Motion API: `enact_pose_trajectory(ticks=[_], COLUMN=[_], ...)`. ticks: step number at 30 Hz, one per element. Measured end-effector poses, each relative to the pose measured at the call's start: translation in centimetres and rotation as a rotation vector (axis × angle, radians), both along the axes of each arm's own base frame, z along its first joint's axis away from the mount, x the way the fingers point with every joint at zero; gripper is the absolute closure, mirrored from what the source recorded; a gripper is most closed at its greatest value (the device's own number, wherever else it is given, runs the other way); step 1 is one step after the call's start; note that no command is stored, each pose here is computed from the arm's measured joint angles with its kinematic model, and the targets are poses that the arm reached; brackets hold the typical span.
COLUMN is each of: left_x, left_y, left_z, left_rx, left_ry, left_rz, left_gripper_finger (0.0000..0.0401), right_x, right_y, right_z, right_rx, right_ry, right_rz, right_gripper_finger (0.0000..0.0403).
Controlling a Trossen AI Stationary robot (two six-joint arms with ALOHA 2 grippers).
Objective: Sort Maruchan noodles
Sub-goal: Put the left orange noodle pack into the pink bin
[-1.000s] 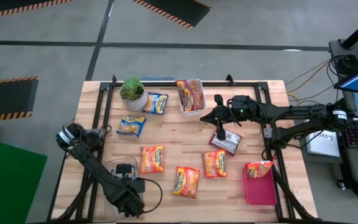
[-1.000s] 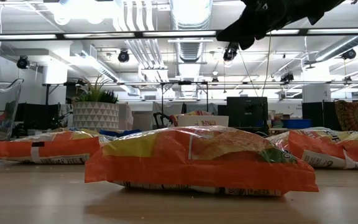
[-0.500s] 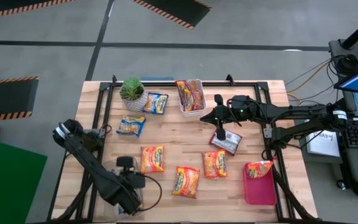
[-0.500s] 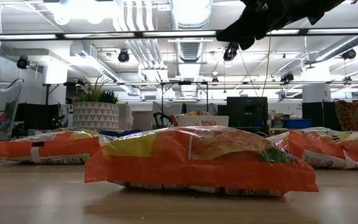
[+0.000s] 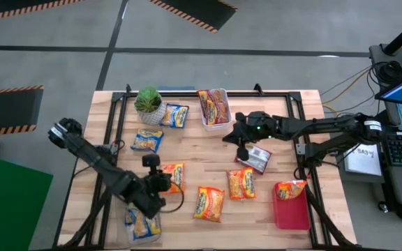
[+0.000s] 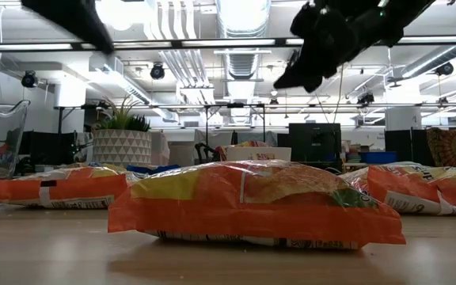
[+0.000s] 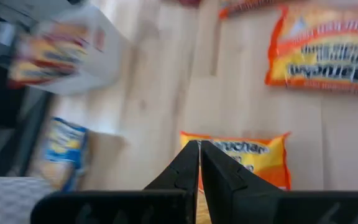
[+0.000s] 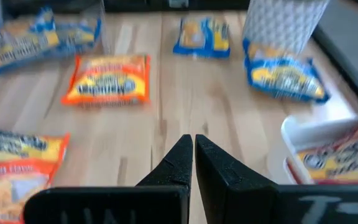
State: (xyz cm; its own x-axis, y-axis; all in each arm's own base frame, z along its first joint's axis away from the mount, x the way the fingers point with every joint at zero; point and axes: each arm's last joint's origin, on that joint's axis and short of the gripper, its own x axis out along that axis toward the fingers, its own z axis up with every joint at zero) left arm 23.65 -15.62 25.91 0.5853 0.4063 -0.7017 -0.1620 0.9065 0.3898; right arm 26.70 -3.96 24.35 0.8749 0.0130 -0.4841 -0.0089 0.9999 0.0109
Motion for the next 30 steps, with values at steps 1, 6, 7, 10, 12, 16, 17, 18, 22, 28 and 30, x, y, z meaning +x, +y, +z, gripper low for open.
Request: enact_pose_trajectory(ticks=[1,6,7,10,12,16,17,18,22,28,30], left_x=[0.2,1.9,2.1,2.5,2.3,2.3,2.4,2.4,2.6,2.2,2.0], left_y=[0.5,3.4,3.9,5.6,6.5,7.4,7.5,7.5,7.9,8.0,8.0], left_z=[-0.8,-4.7,-5.3,-6.6,-7.5,-8.3,-8.4,-8.4,-8.7,-9.8,-10.2], left_rx=[-0.025,-0.138,-0.158,-0.213,-0.241,-0.276,-0.28,-0.275,-0.274,-0.331,-0.347], left_ry=[0.009,0.05,0.066,0.113,0.152,0.179,0.173,0.171,0.16,0.175,0.163], left_rz=[-0.004,-0.01,-0.009,0.01,0.029,0.016,0.003,-0.01,-0.035,-0.057,-0.06], left_gripper_finger=[0.0401,0.0401,0.0401,0.0401,0.0401,0.0401,0.0401,0.0401,0.0401,0.0401,0.0401], right_x=[0.1,0.5,0.5,0.4,0.4,0.3,0.3,0.3,0.3,0.3,0.3], right_y=[0.0,-0.1,-0.2,-0.2,-0.2,-0.2,-0.2,-0.2,-0.2,-0.2,-0.2], right_z=[-0.3,-1.0,-1.0,-0.8,-0.7,-0.7,-0.7,-0.7,-0.7,-0.7,-0.7], right_rx=[0.005,0.006,0.005,0.004,0.0,0.004,0.007,0.01,0.022,0.039,0.041], right_ry=[0.012,0.037,0.038,0.032,0.027,0.028,0.028,0.028,0.029,0.03,0.03], right_rz=[-0.001,-0.002,-0.003,-0.004,-0.003,-0.005,-0.007,-0.009,-0.015,-0.024,-0.025], right_gripper_finger=[0.0394,0.0394,0.0394,0.0394,0.0394,0.0394,0.0394,0.0394,0.0394,0.0394,0.0394])
